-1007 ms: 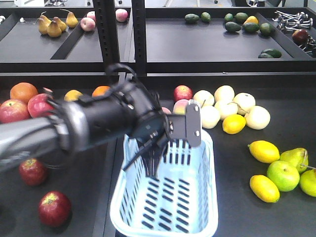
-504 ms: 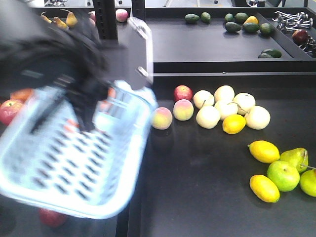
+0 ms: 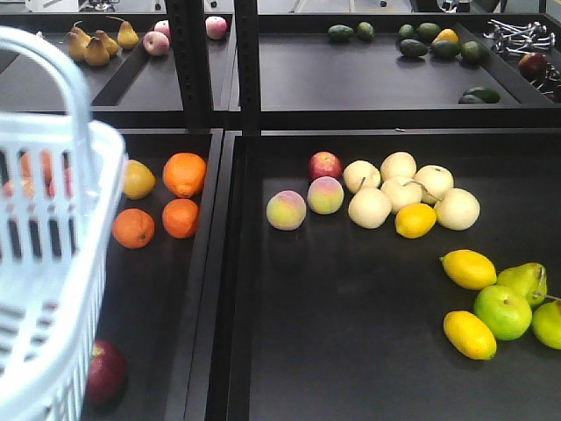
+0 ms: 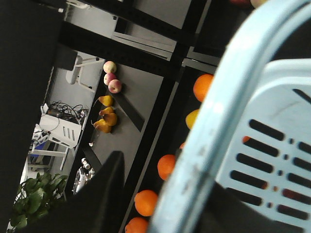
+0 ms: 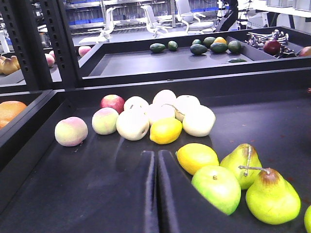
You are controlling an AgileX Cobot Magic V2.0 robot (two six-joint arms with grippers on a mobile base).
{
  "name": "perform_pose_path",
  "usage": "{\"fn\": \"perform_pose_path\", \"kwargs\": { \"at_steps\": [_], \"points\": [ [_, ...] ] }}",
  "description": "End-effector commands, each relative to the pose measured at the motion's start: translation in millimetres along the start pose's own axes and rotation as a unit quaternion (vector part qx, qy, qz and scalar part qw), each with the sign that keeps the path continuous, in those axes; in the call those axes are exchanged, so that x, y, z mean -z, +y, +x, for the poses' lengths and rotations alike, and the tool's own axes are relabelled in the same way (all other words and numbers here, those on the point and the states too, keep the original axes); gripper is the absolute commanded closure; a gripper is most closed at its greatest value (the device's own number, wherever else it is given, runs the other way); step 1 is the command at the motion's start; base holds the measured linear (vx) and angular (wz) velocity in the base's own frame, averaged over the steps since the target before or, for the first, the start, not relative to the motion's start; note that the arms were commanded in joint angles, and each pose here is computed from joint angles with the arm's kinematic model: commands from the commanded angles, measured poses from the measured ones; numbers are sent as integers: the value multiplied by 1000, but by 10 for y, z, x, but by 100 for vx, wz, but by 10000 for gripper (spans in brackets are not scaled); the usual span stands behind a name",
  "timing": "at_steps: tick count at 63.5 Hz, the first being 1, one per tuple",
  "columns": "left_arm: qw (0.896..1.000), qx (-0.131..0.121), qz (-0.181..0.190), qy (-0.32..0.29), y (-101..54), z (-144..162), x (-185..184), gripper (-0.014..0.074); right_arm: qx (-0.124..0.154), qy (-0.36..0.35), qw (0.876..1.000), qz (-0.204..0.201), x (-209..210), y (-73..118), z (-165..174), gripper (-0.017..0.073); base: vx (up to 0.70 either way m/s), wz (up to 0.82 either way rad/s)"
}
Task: Pick three apples into basket with both arms
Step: 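Lift the light blue basket by its handle with the left gripper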
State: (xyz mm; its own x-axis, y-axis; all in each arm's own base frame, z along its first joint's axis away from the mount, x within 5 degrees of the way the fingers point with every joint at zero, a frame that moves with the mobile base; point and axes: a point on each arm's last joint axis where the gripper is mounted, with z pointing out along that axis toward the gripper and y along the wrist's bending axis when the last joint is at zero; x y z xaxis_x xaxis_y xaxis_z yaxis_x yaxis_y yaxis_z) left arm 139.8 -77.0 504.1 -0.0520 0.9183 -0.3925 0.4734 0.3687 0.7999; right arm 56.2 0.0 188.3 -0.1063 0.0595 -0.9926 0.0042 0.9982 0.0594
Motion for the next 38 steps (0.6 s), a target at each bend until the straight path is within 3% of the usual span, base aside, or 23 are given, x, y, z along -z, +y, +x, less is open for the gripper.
{"fn": "perform_pose_path", "kwargs": {
  "at_steps": [1, 38],
  "points": [
    [998, 25, -46, -37, 140, 33, 179, 601, 6, -37, 999, 0, 2, 0, -28, 568, 0, 0],
    [998, 29, -45, -34, 141, 72, 218, 601, 6, -37, 999, 0, 2, 0, -28, 568, 0, 0]
  ]
}}
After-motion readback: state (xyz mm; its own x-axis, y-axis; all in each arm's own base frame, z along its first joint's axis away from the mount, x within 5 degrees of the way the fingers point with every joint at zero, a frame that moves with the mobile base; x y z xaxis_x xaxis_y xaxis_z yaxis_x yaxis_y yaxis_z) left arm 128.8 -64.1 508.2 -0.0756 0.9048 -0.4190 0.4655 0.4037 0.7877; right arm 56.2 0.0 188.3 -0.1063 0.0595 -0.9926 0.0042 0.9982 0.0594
